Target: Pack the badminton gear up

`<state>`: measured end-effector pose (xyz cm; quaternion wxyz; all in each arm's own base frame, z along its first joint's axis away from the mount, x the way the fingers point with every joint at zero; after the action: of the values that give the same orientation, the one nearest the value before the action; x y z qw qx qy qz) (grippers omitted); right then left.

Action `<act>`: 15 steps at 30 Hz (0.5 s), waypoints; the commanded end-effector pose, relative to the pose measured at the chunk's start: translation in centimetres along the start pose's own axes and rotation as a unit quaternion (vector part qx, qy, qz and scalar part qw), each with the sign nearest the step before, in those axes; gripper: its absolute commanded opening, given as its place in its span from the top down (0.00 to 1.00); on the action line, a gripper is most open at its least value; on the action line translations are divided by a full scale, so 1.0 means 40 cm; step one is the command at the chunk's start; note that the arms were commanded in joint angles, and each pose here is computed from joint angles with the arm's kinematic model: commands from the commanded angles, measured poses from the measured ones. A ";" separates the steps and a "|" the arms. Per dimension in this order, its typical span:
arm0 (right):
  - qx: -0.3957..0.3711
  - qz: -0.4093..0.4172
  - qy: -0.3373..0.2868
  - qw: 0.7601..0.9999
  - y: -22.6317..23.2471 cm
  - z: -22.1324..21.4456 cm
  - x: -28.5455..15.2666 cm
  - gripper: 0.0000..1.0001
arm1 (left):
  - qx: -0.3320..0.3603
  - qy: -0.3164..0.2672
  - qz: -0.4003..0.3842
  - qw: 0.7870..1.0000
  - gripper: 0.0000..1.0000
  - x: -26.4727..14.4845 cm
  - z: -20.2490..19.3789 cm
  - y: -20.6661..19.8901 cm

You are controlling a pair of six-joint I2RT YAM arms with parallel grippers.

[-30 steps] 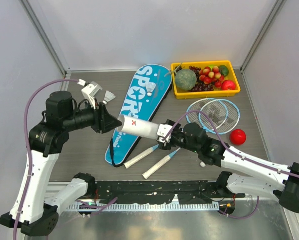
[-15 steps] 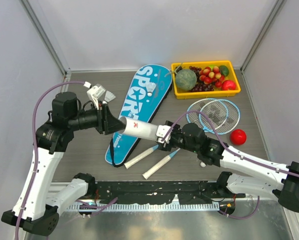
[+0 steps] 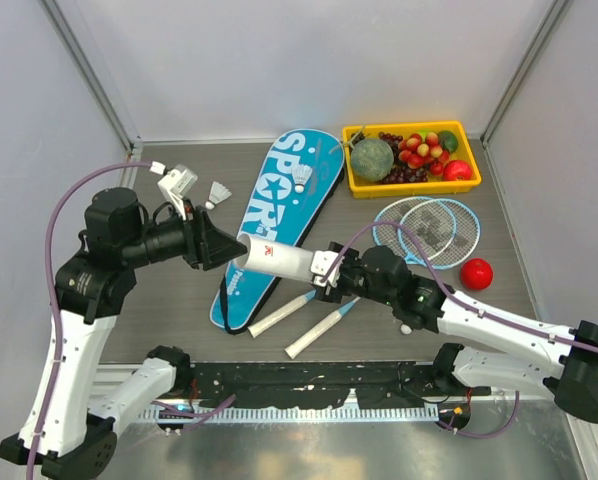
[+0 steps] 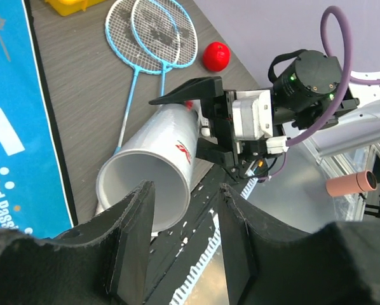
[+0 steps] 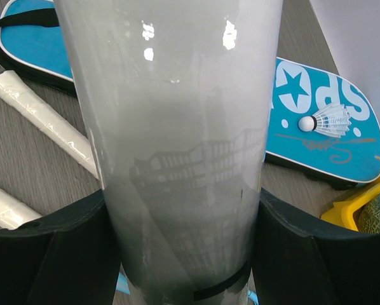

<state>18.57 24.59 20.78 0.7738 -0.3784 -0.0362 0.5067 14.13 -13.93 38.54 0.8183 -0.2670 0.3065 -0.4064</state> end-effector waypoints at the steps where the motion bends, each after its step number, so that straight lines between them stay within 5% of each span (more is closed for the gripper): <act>1: 0.001 -0.034 -0.047 0.998 -0.053 0.065 0.005 0.66 | -0.008 0.011 -0.026 1.000 0.53 0.013 -0.007 -0.004; 15: 0.002 -0.034 -0.046 0.998 -0.056 0.067 0.019 0.66 | -0.056 0.041 -0.032 0.997 0.63 0.067 -0.050 0.057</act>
<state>18.75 24.66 19.35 0.7665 -0.3881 -0.0110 0.5116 15.08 -14.94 34.57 0.7830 -0.3016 0.3623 -0.4059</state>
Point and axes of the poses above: each gripper's point midway between its finger pads, its own x axis out along the fingers, its own y axis along the line the jaws close on, z = x × y, the point moved 5 cm from there along -x, back along the fingers, and after that the axes turned 13 degrees about -x, right-handed, at the moved point
